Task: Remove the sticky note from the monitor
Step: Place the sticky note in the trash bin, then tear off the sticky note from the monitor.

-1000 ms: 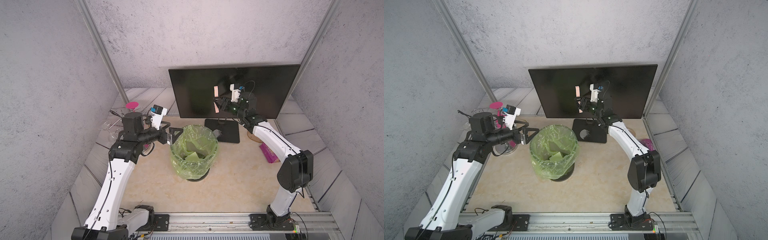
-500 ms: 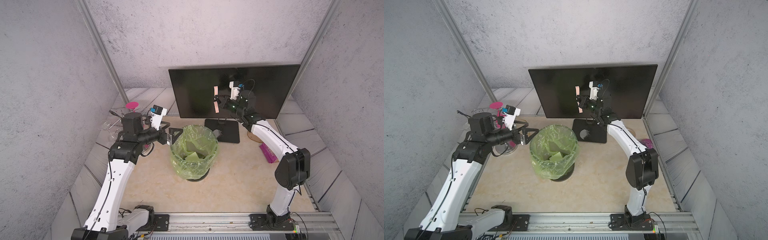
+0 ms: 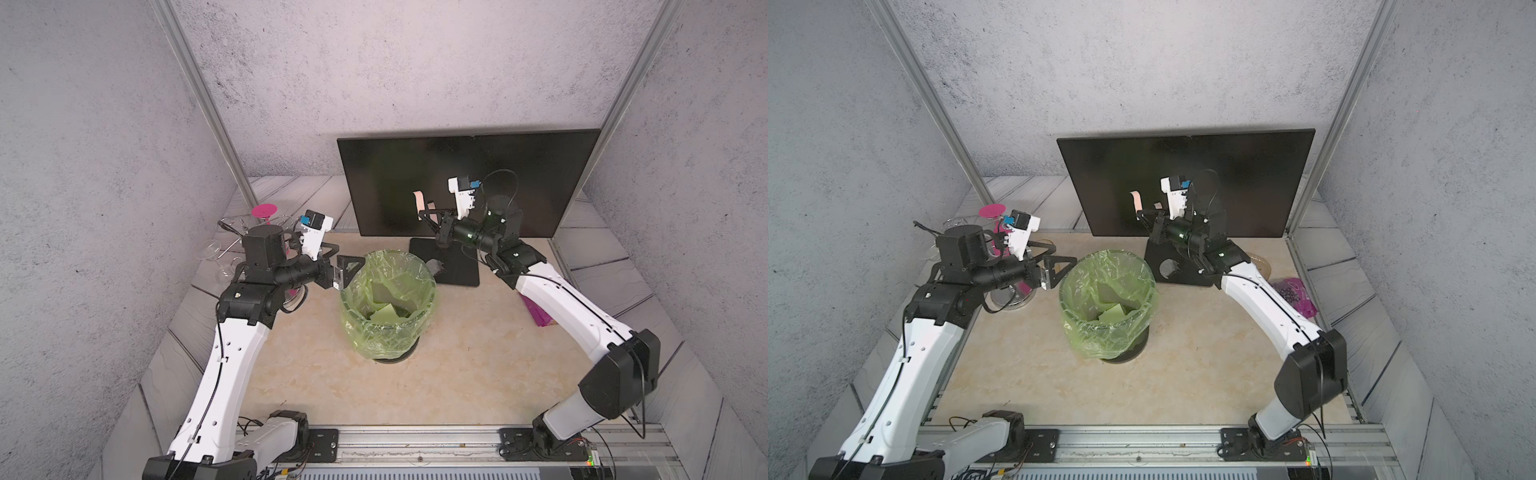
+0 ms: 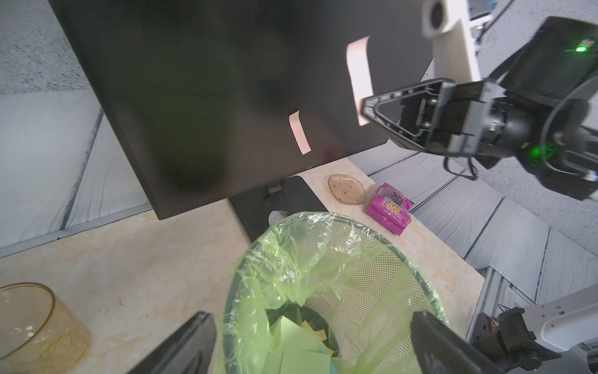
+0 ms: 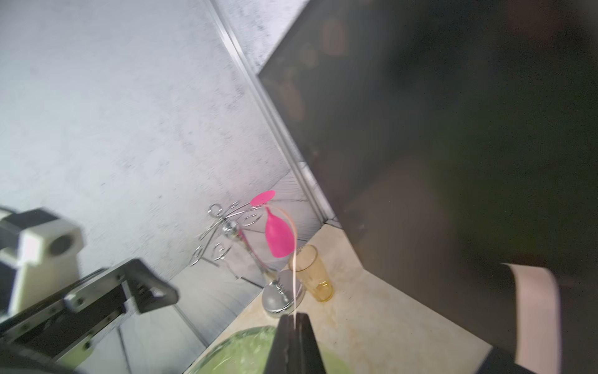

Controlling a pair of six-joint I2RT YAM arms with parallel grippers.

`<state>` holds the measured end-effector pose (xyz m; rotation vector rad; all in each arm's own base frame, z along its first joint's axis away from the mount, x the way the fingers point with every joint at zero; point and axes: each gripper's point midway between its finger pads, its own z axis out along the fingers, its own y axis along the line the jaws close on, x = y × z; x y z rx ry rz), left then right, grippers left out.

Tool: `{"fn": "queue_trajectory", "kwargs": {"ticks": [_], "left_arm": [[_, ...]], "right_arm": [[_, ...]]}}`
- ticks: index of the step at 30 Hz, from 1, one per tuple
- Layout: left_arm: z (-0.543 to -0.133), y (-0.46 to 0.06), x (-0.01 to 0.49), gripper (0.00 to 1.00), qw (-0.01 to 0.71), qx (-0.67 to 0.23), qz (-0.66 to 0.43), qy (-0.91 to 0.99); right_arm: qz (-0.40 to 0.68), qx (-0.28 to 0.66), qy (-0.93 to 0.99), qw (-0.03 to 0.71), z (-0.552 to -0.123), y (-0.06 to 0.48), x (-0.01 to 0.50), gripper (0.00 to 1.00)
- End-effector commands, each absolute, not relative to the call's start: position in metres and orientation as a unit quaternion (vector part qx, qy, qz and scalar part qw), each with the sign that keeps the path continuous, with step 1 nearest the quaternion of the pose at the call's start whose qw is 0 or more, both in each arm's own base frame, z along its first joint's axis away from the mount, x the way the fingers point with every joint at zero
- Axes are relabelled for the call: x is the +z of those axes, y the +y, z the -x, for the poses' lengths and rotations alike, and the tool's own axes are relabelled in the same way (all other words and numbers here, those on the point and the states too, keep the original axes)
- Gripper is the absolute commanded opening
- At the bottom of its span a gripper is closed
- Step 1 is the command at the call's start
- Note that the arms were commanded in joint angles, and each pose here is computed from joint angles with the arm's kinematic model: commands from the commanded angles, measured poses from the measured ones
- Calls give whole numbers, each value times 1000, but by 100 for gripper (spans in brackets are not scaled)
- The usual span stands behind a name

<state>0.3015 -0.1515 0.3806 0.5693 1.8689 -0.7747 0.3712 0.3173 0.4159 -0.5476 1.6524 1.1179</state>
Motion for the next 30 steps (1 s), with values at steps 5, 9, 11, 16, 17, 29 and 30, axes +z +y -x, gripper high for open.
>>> {"fn": "queue_trajectory", "kwargs": {"ticks": [5, 9, 11, 16, 17, 29, 30], "left_arm": [[-306, -146, 386, 100, 507, -311, -228, 771], [-306, -148, 387, 100, 504, -318, -227, 770], [-305, -148, 388, 100, 505, -318, -227, 770], [-303, -147, 389, 100, 504, -317, -228, 770], [-303, -148, 389, 100, 505, -318, -228, 770], [-302, -148, 384, 100, 499, -318, -233, 772], [-301, -148, 383, 100, 498, -317, -233, 773]], "right_arm": [[404, 392, 716, 412, -282, 347, 351, 13], [420, 364, 719, 417, -282, 348, 351, 42], [407, 348, 716, 448, -290, 343, 366, 51], [334, 323, 724, 510, -326, 316, 396, 62], [308, 329, 731, 513, -338, 306, 397, 62], [40, 410, 751, 517, -465, 234, 358, 65], [37, 413, 750, 516, -471, 235, 353, 65]]}}
